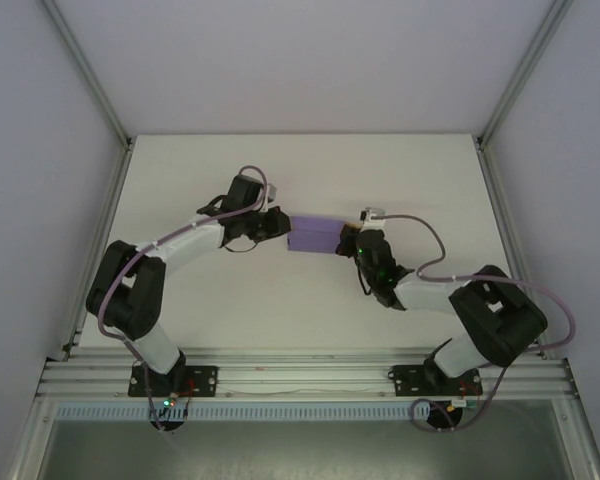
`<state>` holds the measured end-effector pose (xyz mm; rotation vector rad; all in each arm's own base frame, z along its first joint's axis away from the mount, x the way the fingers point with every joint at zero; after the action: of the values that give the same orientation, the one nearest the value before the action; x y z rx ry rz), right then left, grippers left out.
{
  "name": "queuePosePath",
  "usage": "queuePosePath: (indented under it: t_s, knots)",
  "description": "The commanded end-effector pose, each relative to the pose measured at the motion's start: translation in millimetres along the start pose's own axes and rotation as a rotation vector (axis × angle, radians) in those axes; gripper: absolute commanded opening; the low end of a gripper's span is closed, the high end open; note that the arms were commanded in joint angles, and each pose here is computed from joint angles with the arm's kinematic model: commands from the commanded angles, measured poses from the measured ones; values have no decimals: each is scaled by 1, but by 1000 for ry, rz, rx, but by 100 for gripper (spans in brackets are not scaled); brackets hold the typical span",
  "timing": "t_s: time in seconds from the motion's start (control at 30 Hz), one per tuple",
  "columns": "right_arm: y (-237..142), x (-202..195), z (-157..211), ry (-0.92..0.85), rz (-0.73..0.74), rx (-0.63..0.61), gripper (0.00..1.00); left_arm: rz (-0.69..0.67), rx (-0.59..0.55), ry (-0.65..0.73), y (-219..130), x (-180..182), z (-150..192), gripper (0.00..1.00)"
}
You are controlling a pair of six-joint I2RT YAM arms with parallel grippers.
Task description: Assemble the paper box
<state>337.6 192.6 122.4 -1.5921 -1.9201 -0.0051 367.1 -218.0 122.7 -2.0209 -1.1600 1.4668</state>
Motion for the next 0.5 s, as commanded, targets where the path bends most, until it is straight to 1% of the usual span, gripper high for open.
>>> queuePosePath:
  t_s: [0.0, 0.1, 0.2, 0.27, 0.33, 0.37, 0.47]
  knots:
    - [-24, -62, 84, -173, 257, 427, 7, -249, 237, -92, 17, 61, 63, 22]
    - [-20, -40, 46, -180, 273, 372, 14, -230, 191, -48, 9, 44, 39, 30]
    - [-16, -21, 14, -180, 275, 331, 24, -198, 138, 9, 2, 24, 14, 34]
    - [-12, -9, -1, -178, 261, 316, 28, -180, 102, 33, -4, 13, -1, 37]
    - [-8, -2, -13, -175, 260, 300, 33, -168, 67, 57, -11, 3, -13, 44]
    - [-6, -1, -18, -177, 264, 295, 36, -164, 53, 64, -14, -1, -17, 47]
    - [-3, 4, -35, -176, 273, 271, 41, -169, 18, 85, -24, -7, -25, 52]
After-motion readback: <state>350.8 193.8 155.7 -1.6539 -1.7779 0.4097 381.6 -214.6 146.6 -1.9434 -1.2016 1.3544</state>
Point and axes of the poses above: each hand's point on the last joint's axis, 136 mm out from that joint toward the fingers, its own y axis out along the fingers, its own x axis along the line the jaws close on, z = x × y, the point moved 2 cm from there along -y, back along the fingers, and after that the axes turned 6 degrees about y, right-handed, at the moved point
